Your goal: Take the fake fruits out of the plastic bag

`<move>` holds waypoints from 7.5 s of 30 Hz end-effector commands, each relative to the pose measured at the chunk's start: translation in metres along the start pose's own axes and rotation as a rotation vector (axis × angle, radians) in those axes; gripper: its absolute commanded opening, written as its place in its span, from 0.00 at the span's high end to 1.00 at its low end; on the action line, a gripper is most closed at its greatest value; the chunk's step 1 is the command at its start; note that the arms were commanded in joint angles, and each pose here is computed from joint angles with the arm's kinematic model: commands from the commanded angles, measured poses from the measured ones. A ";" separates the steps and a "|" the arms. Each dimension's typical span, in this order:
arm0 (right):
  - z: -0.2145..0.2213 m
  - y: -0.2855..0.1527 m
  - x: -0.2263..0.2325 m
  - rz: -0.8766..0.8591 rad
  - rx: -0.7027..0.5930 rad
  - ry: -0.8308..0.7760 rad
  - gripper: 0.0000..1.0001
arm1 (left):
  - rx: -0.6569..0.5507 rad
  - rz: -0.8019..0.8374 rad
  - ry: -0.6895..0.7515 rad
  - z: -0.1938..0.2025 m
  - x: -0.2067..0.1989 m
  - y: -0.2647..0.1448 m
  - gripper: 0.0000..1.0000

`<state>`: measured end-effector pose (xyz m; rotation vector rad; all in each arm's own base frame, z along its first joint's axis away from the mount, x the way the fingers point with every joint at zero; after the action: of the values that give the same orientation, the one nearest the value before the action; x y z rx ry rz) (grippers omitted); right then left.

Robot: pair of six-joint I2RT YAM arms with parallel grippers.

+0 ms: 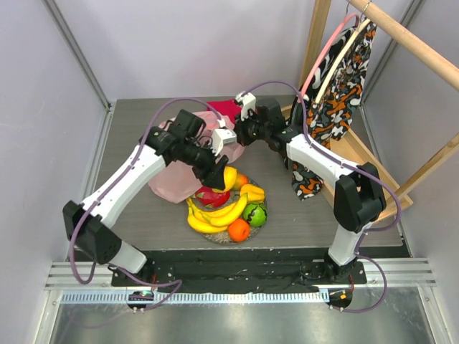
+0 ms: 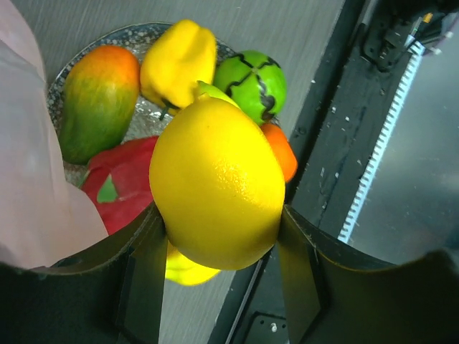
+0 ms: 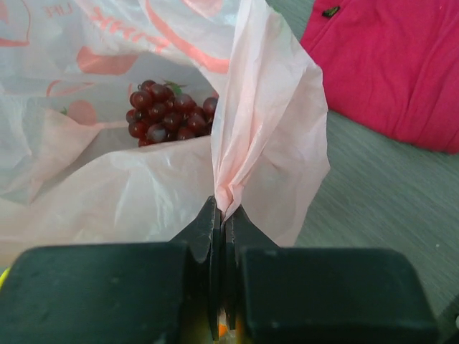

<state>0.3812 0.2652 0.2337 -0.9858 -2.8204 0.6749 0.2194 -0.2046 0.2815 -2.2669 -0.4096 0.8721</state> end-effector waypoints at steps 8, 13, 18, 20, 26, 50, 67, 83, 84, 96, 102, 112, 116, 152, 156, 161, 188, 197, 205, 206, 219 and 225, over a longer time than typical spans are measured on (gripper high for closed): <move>-0.037 -0.031 0.003 0.029 -0.134 -0.042 0.99 | -0.032 -0.072 -0.200 -0.029 0.022 0.059 0.72; -0.034 -0.032 0.003 0.028 -0.133 -0.031 0.99 | 0.009 -0.137 -0.251 -0.024 0.037 0.078 0.72; -0.035 -0.030 0.002 0.020 -0.134 -0.031 0.99 | 0.036 -0.170 -0.285 -0.014 0.044 0.085 0.70; -0.036 -0.028 0.001 0.019 -0.136 -0.028 0.99 | 0.036 -0.197 -0.310 -0.013 0.047 0.086 0.52; -0.039 -0.024 -0.001 0.016 -0.135 -0.032 0.99 | 0.010 -0.068 -0.251 -0.029 0.023 0.070 0.27; -0.036 -0.049 0.011 0.015 -0.156 0.035 0.99 | -0.208 -0.461 -0.074 -0.088 0.095 0.004 0.35; -0.019 -0.068 0.030 -0.043 -0.142 0.069 0.99 | -0.068 -0.645 -0.253 -0.071 0.212 0.050 0.25; -0.022 -0.062 0.026 -0.035 -0.144 0.067 0.99 | -0.178 0.055 -0.417 -0.068 0.146 -0.016 0.40; -0.021 -0.062 0.026 -0.036 -0.143 0.066 0.99 | -0.193 0.035 -0.377 -0.066 0.135 -0.027 0.40; -0.027 -0.048 0.022 -0.040 -0.151 0.087 0.99 | -0.311 -0.364 -0.154 -0.064 0.143 -0.039 0.26; -0.071 -0.056 0.033 -0.181 -0.292 0.157 0.99 | -0.363 -0.486 0.035 -0.062 0.171 -0.028 0.30; -0.100 -0.040 0.020 -0.148 -0.325 0.319 0.99 | -0.364 -0.543 0.176 -0.059 0.182 -0.019 0.26; -0.089 -0.030 0.018 -0.136 -0.276 0.338 0.99 | -0.398 -0.565 0.229 -0.071 0.184 -0.024 0.28; -0.078 -0.045 0.024 -0.120 -0.249 0.323 0.99 | -0.343 -0.496 0.022 -0.083 0.188 -0.024 0.97; -0.073 -0.046 0.025 -0.124 -0.244 0.328 0.99 | -0.335 -0.547 0.024 -0.086 0.208 -0.015 0.99; -0.074 -0.045 0.025 -0.126 -0.247 0.331 0.99 | -0.261 -0.554 0.017 -0.075 0.223 0.003 0.96; -0.065 -0.039 0.026 -0.133 -0.226 0.345 0.99 | 0.174 -0.353 0.006 -0.004 0.223 0.068 0.45; -0.062 -0.038 0.027 -0.135 -0.218 0.351 0.99 | 0.200 -0.355 0.002 0.004 0.230 0.081 0.33; -0.064 -0.035 0.026 -0.135 -0.220 0.347 0.99 | 0.242 -0.386 -0.016 0.015 0.243 0.094 0.41; -0.064 -0.035 0.027 -0.137 -0.219 0.346 0.99 | 0.240 -0.395 -0.011 0.014 0.244 0.094 0.44; -0.065 -0.031 0.022 -0.111 -0.218 0.314 0.99 | -0.021 -0.390 0.111 -0.057 0.173 0.011 1.00; -0.053 -0.023 0.017 -0.077 -0.190 0.305 0.99 | -0.151 -0.380 0.163 -0.078 0.121 -0.046 1.00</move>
<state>0.3573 0.2801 0.2816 -0.8601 -2.6230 0.2514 0.3810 -0.1495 0.2163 -2.0882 -0.7772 0.5763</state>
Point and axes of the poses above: each gripper's point midway between its finger pads, its own y axis out along the fingers, its own x axis along the line the jaws close on, z = x × y, the point moved 7 cm from there along -y, back along the fingers, and after that the axes turned 15 degrees about -y, right-handed, at the moved point
